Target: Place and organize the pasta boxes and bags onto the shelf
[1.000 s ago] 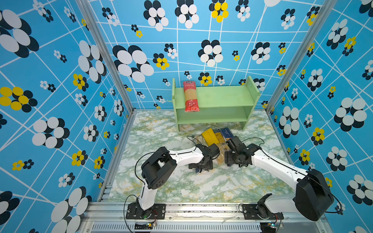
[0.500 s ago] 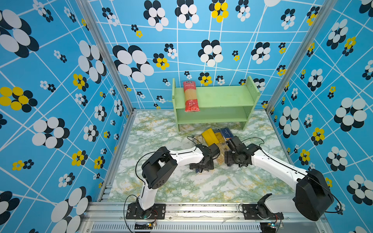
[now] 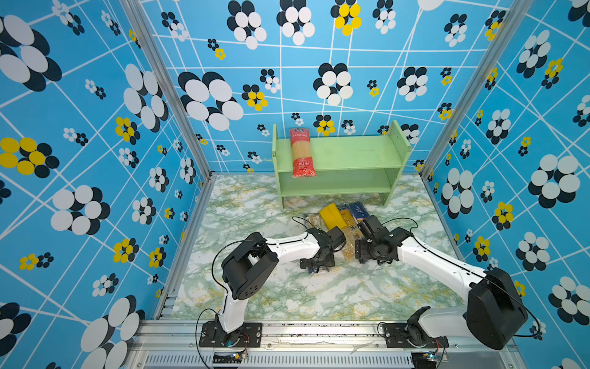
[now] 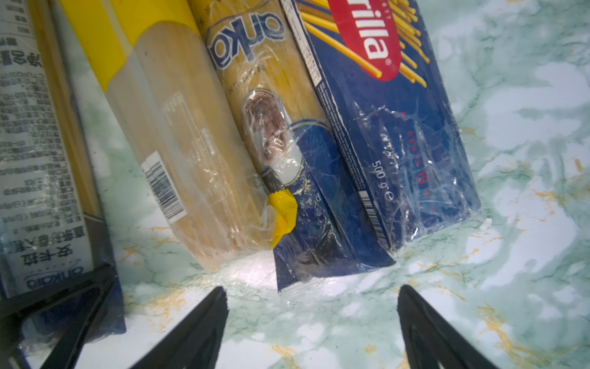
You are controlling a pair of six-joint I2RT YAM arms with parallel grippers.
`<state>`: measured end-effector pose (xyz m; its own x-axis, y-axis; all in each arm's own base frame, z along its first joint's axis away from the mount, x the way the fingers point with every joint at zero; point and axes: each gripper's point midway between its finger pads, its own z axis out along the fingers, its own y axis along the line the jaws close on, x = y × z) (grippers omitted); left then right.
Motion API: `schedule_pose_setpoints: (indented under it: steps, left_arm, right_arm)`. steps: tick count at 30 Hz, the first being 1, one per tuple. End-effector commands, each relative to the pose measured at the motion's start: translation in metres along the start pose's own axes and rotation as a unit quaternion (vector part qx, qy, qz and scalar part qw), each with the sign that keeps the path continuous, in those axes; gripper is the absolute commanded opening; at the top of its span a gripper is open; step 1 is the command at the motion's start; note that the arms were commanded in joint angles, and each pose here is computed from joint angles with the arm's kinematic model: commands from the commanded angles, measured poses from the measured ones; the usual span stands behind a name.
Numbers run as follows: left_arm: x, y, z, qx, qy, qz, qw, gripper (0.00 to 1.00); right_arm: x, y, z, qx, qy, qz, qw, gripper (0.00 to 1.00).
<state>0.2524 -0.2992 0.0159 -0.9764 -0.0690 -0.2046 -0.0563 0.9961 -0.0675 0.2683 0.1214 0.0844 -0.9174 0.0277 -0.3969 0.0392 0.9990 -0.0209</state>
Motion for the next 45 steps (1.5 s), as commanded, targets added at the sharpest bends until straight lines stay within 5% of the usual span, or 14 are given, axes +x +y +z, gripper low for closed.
schedule_pose_setpoints:
  steps: [1, 14, 24, 40, 45]
  left_arm:
    - [0.019, 0.02, 0.044, -0.029, 0.043, -0.018, 0.998, 0.81]
    - [0.019, 0.02, 0.048, -0.015, 0.047, -0.017, 0.999, 0.44]
    - [0.023, 0.021, 0.05, 0.004, 0.057, -0.009, 0.998, 0.0]
    - [0.01, 0.018, 0.008, 0.039, 0.019, 0.062, 0.997, 0.0]
    - [0.008, 0.006, -0.012, 0.096, -0.001, 0.077, 0.992, 0.0]
  right_arm:
    - [0.001, 0.0, 0.003, -0.001, 0.007, 0.002, 1.0, 0.86]
    - [0.0, 0.0, 0.003, 0.001, 0.009, 0.002, 1.0, 0.86]
    - [-0.004, 0.001, -0.001, 0.002, 0.008, -0.001, 1.0, 0.86]
    - [-0.024, 0.008, -0.006, 0.008, 0.001, -0.018, 1.0, 0.86]
    - [-0.03, 0.01, -0.009, 0.006, -0.003, -0.021, 1.0, 0.86]
